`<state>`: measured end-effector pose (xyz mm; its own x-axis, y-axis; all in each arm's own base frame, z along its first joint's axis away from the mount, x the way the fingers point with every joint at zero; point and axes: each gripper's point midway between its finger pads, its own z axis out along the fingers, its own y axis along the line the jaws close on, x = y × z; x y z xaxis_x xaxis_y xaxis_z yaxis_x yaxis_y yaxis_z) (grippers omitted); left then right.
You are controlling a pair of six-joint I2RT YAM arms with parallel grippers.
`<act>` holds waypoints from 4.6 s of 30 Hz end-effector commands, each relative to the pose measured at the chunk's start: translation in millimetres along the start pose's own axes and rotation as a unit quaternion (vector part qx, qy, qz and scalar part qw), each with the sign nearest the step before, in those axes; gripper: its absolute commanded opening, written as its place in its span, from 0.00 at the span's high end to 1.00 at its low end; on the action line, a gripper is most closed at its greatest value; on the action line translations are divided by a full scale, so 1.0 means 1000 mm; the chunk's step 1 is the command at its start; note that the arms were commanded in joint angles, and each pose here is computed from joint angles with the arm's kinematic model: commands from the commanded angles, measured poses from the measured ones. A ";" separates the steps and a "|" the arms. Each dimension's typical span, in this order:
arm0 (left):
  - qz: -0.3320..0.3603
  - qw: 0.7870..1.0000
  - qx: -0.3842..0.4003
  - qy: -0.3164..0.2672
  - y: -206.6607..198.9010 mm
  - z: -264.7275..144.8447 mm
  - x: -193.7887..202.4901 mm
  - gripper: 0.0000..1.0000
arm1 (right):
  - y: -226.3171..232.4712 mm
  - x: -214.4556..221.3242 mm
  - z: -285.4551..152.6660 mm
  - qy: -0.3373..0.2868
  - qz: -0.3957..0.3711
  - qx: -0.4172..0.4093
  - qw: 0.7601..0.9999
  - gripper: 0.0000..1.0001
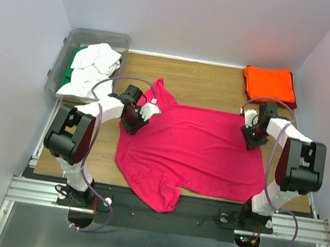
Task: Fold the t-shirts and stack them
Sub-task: Flatten the tshirt out
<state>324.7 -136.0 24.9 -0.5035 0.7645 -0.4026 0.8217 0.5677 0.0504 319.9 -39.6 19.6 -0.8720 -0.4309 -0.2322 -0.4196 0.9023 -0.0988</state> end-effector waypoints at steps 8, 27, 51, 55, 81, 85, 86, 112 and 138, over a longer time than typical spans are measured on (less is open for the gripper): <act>0.074 0.991 0.100 -0.041 -0.068 -0.084 0.005 0.62 | 0.023 0.035 -0.068 -0.015 -0.053 -0.010 0.998 0.65; -0.118 0.963 0.000 -0.242 0.116 -0.054 -0.174 0.50 | 0.129 -0.304 -0.082 -0.276 0.022 -0.219 0.936 0.51; -0.153 0.973 0.056 -0.161 0.103 0.047 -0.147 0.55 | 0.240 -0.298 0.011 -0.176 0.039 -0.367 0.912 0.50; -0.162 0.974 0.049 -0.148 0.104 0.052 -0.139 0.66 | 0.242 -0.288 0.012 -0.167 0.036 -0.375 0.911 0.54; -0.149 0.982 0.008 -0.114 0.097 0.009 -0.097 1.00 | 0.229 -0.272 -0.007 -0.161 0.056 -0.383 0.908 0.55; -0.134 0.980 0.011 -0.145 0.101 -0.011 -0.109 0.71 | 0.225 -0.256 0.000 -0.153 0.046 -0.361 0.919 0.57; -0.126 0.978 0.008 -0.168 0.106 -0.019 -0.123 0.64 | 0.222 -0.255 -0.003 -0.158 0.040 -0.351 0.922 0.57; -0.125 0.962 0.026 -0.240 0.137 0.031 -0.222 0.46 | -0.017 -0.158 -0.046 -0.174 0.060 -0.100 0.978 0.40; -0.135 0.967 0.042 -0.211 0.128 0.050 -0.206 0.48 | -0.071 -0.054 0.009 -0.064 0.055 -0.091 0.992 0.55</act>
<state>544.0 -232.0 47.4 -0.5856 0.3998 -0.7051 0.6903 0.7020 -0.1753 406.2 -82.8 38.6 -0.8818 -0.2857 -0.3751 -0.3429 0.9346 0.0943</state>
